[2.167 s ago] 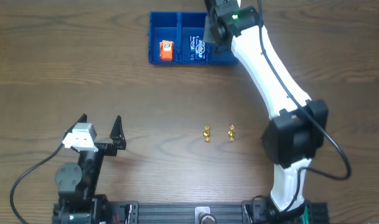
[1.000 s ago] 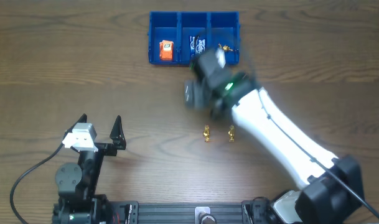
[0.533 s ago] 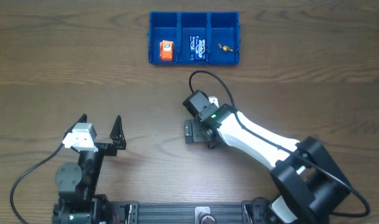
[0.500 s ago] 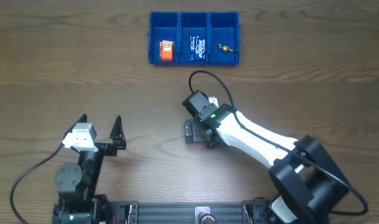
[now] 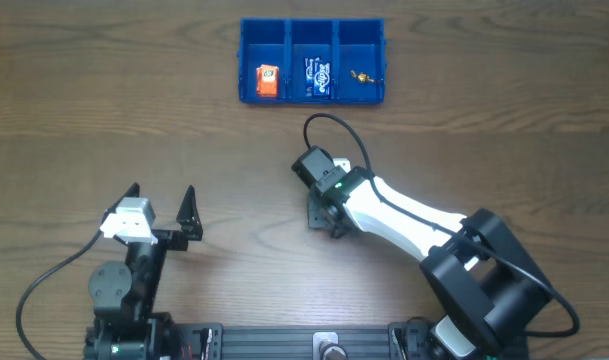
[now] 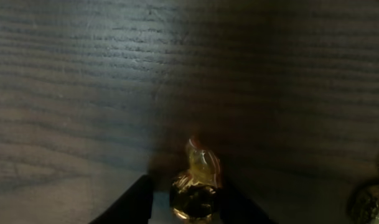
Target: Sort Candies Into Trays
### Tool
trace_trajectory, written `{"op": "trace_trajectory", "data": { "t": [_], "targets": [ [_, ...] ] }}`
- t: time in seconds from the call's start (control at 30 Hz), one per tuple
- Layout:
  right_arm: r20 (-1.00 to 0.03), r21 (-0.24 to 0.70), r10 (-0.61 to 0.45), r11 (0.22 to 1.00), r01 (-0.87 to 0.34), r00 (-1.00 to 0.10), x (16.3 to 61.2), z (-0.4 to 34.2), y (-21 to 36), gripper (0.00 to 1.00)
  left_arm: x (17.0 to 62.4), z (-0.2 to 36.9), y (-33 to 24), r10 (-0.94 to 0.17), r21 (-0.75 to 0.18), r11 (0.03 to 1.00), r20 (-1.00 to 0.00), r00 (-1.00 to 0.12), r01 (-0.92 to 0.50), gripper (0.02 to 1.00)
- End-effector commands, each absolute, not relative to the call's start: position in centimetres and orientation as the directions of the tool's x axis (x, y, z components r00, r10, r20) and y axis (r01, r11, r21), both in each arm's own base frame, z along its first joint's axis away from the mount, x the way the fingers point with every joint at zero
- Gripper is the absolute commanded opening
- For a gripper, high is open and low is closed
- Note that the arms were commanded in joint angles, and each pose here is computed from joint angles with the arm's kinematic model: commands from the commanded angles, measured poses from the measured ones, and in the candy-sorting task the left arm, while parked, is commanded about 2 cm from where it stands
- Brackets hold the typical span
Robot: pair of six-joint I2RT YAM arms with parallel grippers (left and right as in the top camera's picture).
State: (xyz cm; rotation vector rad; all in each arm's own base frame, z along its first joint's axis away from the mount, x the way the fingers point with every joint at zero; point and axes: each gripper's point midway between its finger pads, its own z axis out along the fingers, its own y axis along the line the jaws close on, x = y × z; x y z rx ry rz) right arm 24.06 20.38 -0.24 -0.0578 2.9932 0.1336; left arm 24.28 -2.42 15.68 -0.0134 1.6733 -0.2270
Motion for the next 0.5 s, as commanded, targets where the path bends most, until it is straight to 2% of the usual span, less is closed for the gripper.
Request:
{"op": "trace_trajectory", "data": {
  "t": [0.03,0.23,0.33,0.5],
  "targets": [
    [-0.126,0.072,-0.027,0.997,-0.036,-0.992,23.8,-1.0,20.0,0.281,24.3,14.1,-2.5,-0.133,-0.153,0.98,-0.978,-0.158,0.124,0.998],
    [-0.166,0.068,-0.017,0.997,-0.028,-0.986,25.1,0.3,20.1,0.183,24.3,14.1,-2.5,-0.133,-0.153,0.98,-0.978,-0.158,0.124,0.998],
    [-0.237,0.027,-0.004,1.0,-0.011,-0.971,27.6,4.1,19.1,0.143,24.3,14.1,-2.5,-0.133,-0.153,0.98,-0.978,-0.158,0.124,0.998],
    [-0.369,0.035,-0.017,0.999,-0.032,-0.929,35.8,14.4,17.3,0.143,24.3,14.1,-2.5,-0.133,-0.153,0.98,-0.978,-0.158,0.124,0.998]
  ]
}}
